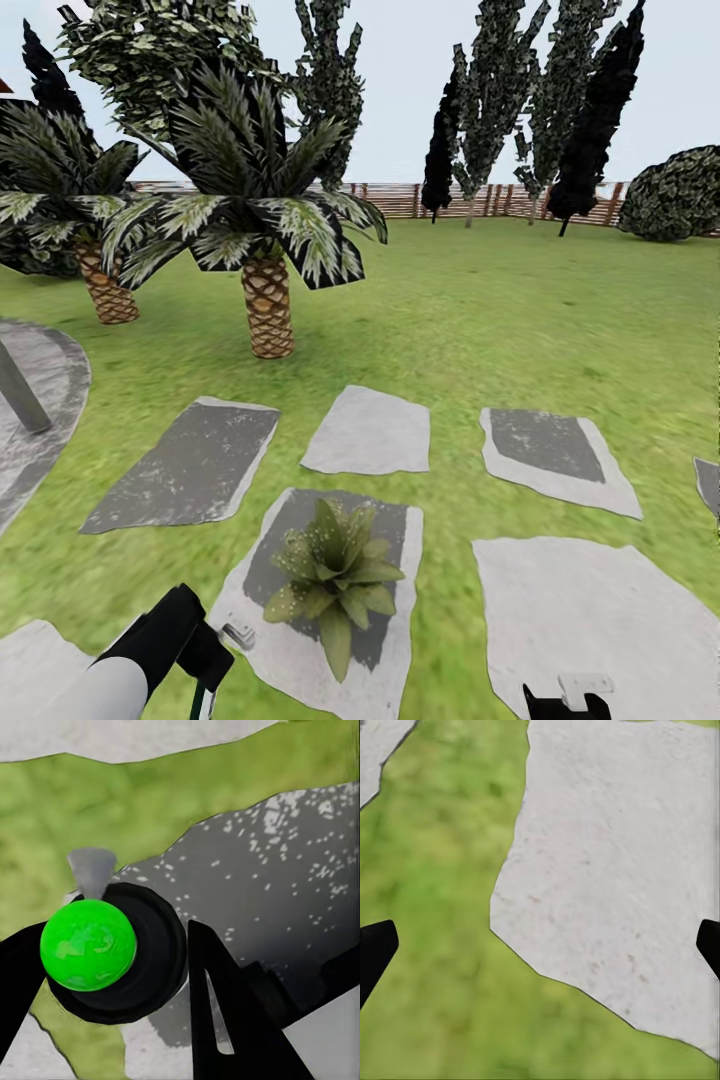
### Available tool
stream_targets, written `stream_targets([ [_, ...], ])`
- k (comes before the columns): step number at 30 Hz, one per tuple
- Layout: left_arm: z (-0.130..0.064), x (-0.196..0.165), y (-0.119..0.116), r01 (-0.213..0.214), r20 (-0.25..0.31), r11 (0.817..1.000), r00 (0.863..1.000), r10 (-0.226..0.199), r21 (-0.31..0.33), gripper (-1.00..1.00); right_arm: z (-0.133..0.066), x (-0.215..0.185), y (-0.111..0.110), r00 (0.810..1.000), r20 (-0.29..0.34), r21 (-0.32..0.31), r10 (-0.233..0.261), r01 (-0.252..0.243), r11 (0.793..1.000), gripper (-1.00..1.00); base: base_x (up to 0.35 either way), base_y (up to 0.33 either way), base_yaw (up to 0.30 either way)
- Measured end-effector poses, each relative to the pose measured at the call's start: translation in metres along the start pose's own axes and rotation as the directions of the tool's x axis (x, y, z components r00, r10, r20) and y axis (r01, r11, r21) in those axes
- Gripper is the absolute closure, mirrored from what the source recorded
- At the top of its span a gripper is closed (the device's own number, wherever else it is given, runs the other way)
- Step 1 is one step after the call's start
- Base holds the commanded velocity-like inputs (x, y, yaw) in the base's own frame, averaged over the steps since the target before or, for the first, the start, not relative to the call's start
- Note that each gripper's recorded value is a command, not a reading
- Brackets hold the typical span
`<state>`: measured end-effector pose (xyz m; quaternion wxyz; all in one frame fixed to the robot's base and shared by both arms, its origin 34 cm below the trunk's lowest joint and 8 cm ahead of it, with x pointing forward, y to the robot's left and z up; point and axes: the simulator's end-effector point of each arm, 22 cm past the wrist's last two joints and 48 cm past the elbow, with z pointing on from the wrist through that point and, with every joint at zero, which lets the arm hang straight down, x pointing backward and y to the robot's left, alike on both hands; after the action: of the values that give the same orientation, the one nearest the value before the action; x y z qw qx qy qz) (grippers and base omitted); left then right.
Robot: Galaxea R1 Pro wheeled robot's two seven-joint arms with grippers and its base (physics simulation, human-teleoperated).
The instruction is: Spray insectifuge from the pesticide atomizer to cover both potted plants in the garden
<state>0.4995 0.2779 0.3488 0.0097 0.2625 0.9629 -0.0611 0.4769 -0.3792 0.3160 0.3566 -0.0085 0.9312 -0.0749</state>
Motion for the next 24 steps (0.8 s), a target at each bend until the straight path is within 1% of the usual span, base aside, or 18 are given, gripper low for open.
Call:
stream_targets([
  [9,-0.0008,-0.0012,0.0013,0.002,0.004,1.000,1.000,-0.002,-0.003,1.00,0.0001,0.0008,0.0040,1.000,-0.002,-0.005,0.002,-0.002,1.000,-1.00,-0.211,-0.190,0.251],
  [13,-0.0009,-0.0013,0.0010,0.002,0.004,1.000,1.000,-0.002,-0.002,1.00,0.0000,0.0007,0.0040,1.000,-0.002,-0.005,0.002,-0.002,1.000,-1.00,-0.056,-0.147,0.268],
  [16,-0.0010,-0.0014,0.0010,0.001,0.004,1.000,1.000,-0.001,-0.003,1.00,-0.0001,0.0007,0.0039,1.000,-0.002,-0.005,0.002,-0.002,1.000,-1.00,-0.007,-0.160,0.075],
  [24,-0.0010,-0.0014,0.0011,0.001,0.004,1.000,1.000,-0.001,-0.003,1.00,-0.0001,0.0007,0.0039,1.000,-0.002,-0.005,0.002,-0.002,1.000,-1.00,-0.001,-0.173,0.006],
])
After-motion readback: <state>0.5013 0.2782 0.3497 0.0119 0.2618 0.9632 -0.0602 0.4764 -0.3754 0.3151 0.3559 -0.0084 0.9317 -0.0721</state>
